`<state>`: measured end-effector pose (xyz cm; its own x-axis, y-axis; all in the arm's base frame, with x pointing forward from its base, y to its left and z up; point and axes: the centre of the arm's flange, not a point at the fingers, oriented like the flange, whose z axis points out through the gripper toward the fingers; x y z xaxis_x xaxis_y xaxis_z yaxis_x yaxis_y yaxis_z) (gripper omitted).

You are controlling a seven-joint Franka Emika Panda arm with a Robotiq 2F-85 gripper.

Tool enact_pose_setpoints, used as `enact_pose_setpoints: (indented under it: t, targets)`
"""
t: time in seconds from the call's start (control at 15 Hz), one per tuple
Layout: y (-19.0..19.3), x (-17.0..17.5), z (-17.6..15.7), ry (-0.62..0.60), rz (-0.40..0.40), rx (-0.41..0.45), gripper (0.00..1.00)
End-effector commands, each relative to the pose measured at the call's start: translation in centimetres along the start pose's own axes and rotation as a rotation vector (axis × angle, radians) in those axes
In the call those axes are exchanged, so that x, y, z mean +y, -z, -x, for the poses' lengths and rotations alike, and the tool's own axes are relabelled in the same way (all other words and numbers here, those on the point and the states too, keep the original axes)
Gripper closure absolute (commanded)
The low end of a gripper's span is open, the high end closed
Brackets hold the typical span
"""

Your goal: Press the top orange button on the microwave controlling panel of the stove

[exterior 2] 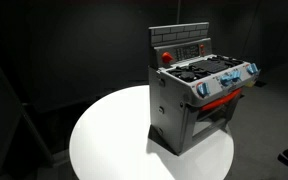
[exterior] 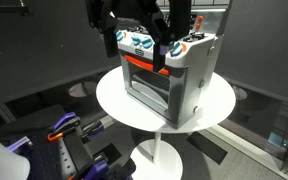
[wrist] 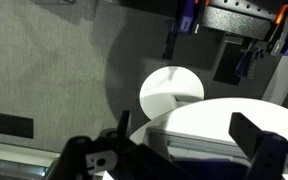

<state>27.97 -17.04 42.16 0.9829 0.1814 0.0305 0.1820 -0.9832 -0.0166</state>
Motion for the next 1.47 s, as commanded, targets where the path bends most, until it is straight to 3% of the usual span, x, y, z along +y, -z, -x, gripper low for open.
enact_pose_setpoints:
  t: [0.0,0.73,1.4]
  targets:
    - [0.0,0.0,0.0,0.0,0.0,0.0,0.0]
    - [0.0,0.0,-0.2,-0.007,0.005,-0.006,0.0]
    - [0.3,-0.8,-3.5,0.021,0.002,-0.009,0.0]
